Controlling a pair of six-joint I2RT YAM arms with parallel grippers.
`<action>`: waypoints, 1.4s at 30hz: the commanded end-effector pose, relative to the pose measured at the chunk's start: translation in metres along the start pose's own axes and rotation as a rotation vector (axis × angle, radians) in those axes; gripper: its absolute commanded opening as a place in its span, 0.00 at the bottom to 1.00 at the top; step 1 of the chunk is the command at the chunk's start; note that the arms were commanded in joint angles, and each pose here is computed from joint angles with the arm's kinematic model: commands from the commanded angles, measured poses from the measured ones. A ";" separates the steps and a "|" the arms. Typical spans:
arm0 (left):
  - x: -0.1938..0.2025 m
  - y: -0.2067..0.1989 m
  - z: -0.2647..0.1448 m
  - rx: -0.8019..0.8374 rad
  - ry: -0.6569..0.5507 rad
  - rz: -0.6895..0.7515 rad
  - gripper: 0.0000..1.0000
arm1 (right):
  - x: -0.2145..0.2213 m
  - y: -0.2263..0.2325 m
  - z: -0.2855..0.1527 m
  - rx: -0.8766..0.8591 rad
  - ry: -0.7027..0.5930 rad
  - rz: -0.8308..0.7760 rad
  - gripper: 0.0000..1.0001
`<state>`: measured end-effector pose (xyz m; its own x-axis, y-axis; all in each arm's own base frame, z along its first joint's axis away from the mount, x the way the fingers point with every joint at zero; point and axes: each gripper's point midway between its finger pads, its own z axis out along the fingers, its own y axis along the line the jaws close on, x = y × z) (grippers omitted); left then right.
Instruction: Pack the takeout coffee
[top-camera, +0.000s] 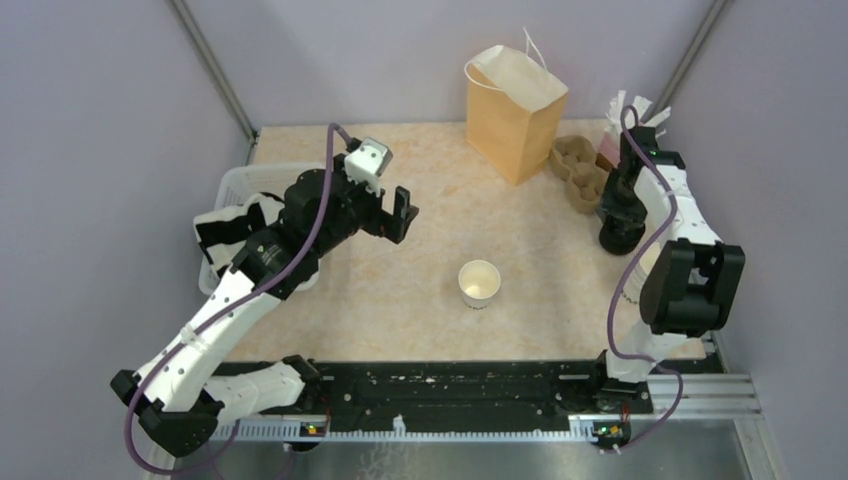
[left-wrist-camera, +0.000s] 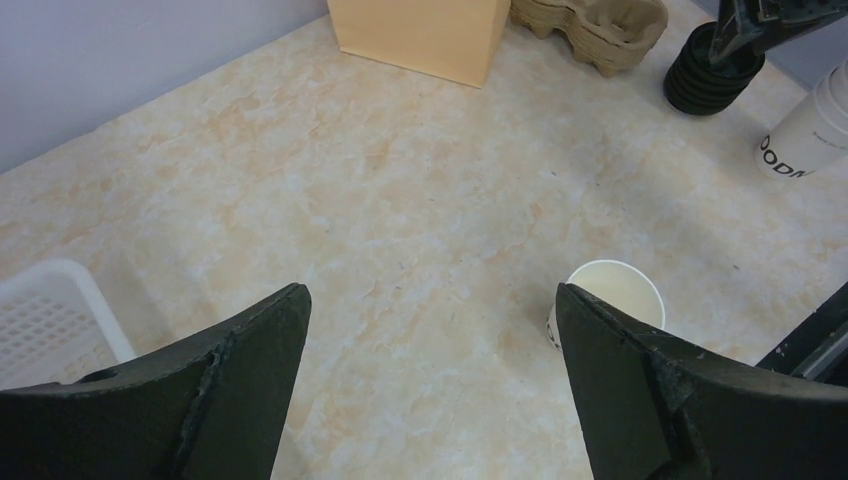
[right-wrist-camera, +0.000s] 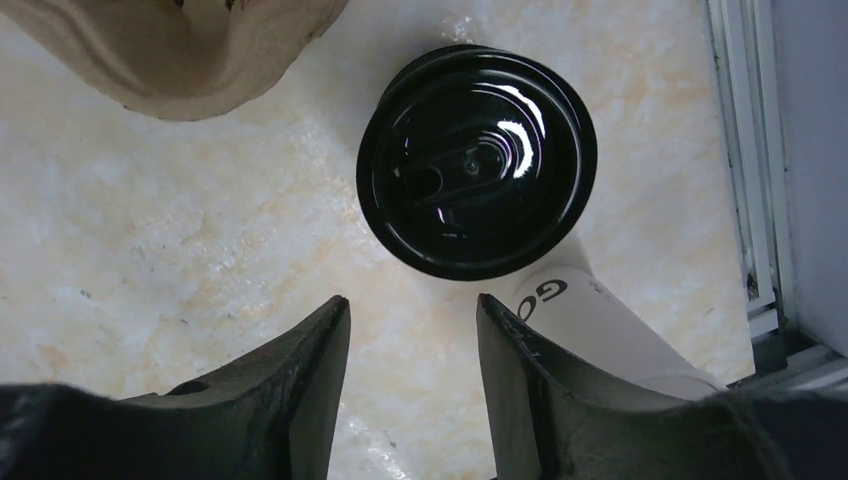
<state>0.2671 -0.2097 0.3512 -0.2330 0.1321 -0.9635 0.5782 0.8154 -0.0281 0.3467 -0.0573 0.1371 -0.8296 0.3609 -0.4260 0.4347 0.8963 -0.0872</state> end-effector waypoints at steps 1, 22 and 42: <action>-0.018 -0.006 -0.002 0.035 -0.042 0.023 0.98 | -0.016 0.006 0.016 -0.042 -0.025 -0.025 0.51; -0.018 -0.010 0.005 0.052 -0.025 0.020 0.98 | -0.033 0.010 0.053 -0.005 -0.029 -0.074 0.34; -0.021 -0.013 0.008 0.067 -0.027 0.011 0.98 | -0.043 0.001 0.031 0.013 -0.095 -0.070 0.16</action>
<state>0.2686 -0.2219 0.3481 -0.2542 0.1580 -0.9542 0.6166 0.7865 -0.0340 0.3793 -0.0718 0.0884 -0.8786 0.2781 -0.3883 0.3565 0.9228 -0.1458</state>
